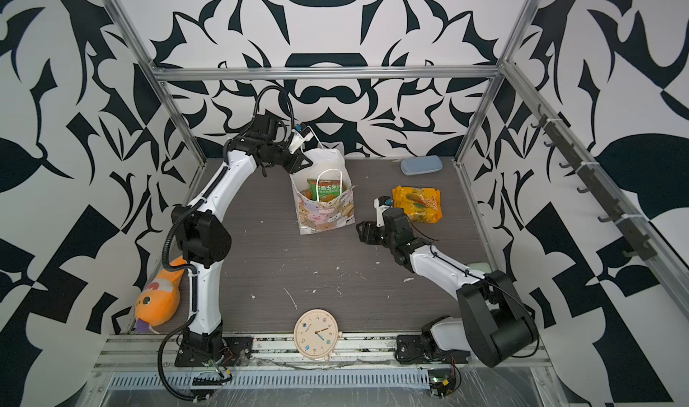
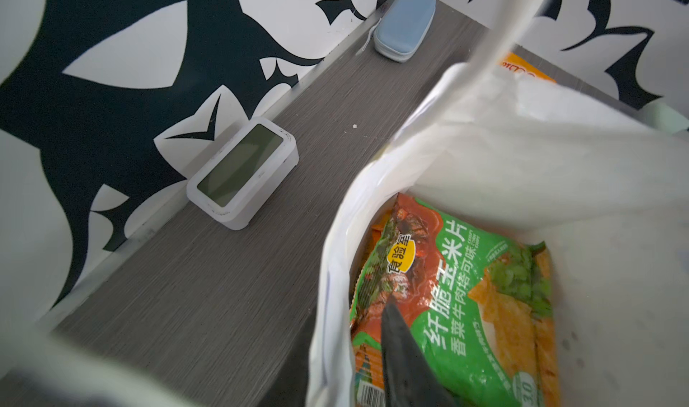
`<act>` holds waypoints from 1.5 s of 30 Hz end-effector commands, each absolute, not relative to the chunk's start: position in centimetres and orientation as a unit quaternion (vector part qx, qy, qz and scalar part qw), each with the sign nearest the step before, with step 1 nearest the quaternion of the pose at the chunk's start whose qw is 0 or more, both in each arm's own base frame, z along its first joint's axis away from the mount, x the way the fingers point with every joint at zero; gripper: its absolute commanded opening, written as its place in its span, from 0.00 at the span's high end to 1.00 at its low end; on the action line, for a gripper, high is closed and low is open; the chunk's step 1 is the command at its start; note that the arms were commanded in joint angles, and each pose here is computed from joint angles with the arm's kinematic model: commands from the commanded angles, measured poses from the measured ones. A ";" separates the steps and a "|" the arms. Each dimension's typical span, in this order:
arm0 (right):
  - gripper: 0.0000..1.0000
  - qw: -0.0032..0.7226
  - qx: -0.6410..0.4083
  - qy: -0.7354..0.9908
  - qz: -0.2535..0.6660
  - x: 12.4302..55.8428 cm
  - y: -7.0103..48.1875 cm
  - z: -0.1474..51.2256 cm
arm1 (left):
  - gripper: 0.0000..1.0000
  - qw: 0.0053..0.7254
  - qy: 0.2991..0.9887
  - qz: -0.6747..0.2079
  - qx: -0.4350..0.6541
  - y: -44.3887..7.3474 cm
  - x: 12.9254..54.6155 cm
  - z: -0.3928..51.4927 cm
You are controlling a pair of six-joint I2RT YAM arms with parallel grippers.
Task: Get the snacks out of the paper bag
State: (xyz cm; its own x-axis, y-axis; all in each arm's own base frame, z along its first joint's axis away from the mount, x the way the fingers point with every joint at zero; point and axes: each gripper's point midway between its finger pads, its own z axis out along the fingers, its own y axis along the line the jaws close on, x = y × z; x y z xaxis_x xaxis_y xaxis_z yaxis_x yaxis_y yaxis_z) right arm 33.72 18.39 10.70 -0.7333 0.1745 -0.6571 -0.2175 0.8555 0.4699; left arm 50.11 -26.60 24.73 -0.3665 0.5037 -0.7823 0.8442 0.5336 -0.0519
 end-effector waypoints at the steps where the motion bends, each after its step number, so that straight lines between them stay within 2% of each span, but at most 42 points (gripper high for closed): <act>1: 0.33 0.380 0.006 0.883 0.275 35.0 19.5 11.5 | 0.83 0.355 0.793 -0.214 0.447 -26.2 48.1 25.1; 2: 0.33 0.373 0.011 0.887 0.273 35.1 19.9 11.0 | 0.87 0.357 0.790 -0.211 0.451 -26.3 47.9 25.3; 6: 0.37 0.353 0.022 0.896 0.270 35.9 21.5 9.7 | 0.92 0.365 0.783 -0.209 0.459 -26.4 47.0 25.9; 11: 0.39 0.357 0.043 0.891 0.278 38.1 23.6 9.2 | 1.00 0.371 0.777 -0.215 0.462 -26.8 46.2 26.3; 14: 0.43 0.358 0.041 0.886 0.293 39.4 25.2 8.9 | 1.00 0.374 0.777 -0.209 0.462 -26.8 45.9 26.6; 24: 0.44 0.368 -0.002 0.868 0.333 42.6 31.9 8.7 | 1.00 0.416 0.776 -0.129 0.457 -24.3 46.3 28.5; 31: 0.44 0.396 -0.016 0.833 0.385 47.1 37.0 9.0 | 1.00 0.428 0.764 -0.133 0.465 -24.2 45.5 29.8; 37: 0.42 0.406 0.008 0.836 0.370 48.1 35.7 9.1 | 1.00 0.402 0.775 -0.154 0.463 -24.4 43.0 26.9; 45: 0.38 0.363 0.017 0.848 0.385 44.1 31.3 5.2 | 1.00 0.383 0.792 -0.153 0.451 -26.0 40.1 23.8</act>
